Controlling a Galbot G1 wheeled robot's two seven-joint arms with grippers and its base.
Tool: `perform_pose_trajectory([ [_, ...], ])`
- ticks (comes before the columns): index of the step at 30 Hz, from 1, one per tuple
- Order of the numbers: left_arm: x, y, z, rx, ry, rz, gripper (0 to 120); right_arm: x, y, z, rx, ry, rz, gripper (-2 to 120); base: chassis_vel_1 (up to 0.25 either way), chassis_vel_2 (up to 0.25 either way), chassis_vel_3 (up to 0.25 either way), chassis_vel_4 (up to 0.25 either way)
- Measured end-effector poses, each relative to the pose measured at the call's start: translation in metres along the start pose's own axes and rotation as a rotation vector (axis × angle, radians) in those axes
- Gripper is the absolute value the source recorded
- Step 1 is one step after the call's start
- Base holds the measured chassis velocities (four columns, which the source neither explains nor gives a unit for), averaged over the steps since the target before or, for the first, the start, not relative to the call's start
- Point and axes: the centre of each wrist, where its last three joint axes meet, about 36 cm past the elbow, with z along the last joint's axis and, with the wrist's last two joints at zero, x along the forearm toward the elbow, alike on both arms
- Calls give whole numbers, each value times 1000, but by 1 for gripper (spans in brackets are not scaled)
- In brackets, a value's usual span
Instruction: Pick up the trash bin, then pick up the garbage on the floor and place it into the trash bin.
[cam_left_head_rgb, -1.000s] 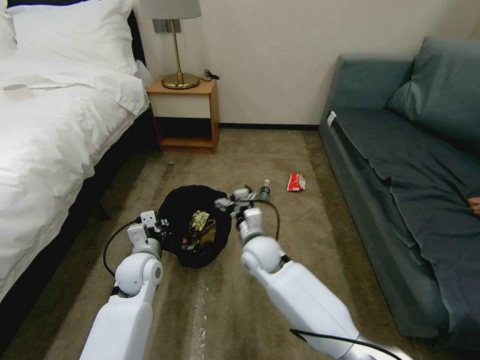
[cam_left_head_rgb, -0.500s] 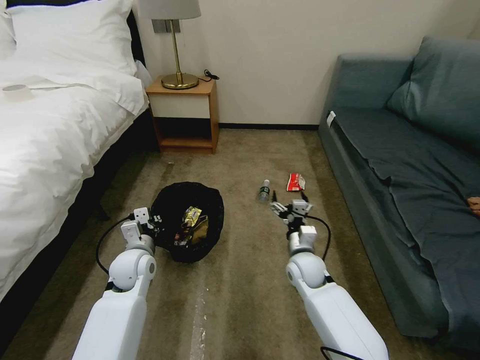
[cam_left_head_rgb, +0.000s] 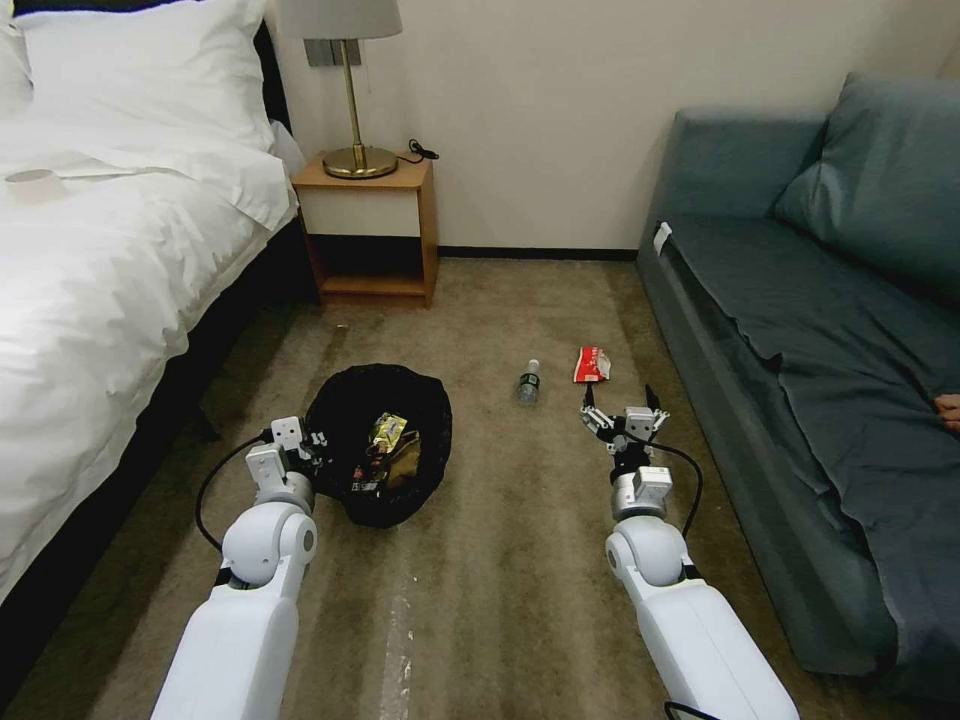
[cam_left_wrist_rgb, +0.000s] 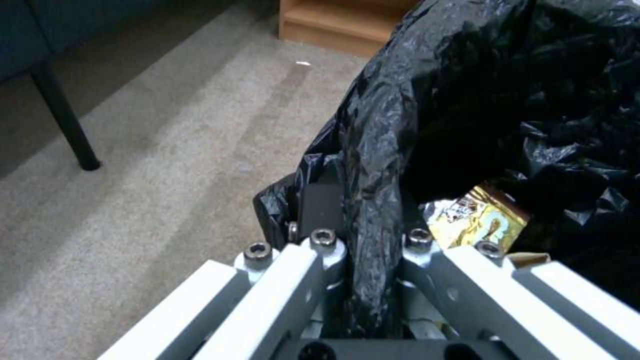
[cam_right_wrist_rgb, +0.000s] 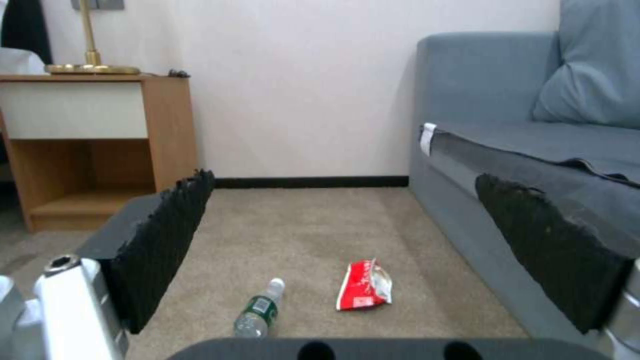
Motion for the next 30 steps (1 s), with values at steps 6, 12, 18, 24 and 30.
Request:
perform_pose_trajectory([
  [6,2,0,-1,0,-5,1,3,0,-6,3,13,3,11,100,0,0,0,0],
  [12,3,0,-3,-2,-12,2,3,7,-12,6,13,15,14,100,0,0,0,0],
  [18,3,1,-4,-3,-14,0,3,6,-18,6,21,16,13,100,0,0,0,0],
  [24,3,1,-4,-1,-15,1,3,6,-20,7,21,14,12,100,0,0,0,0],
  [30,3,1,-5,-5,-15,2,3,9,-18,10,20,19,7,100,-5,8,9,-8],
])
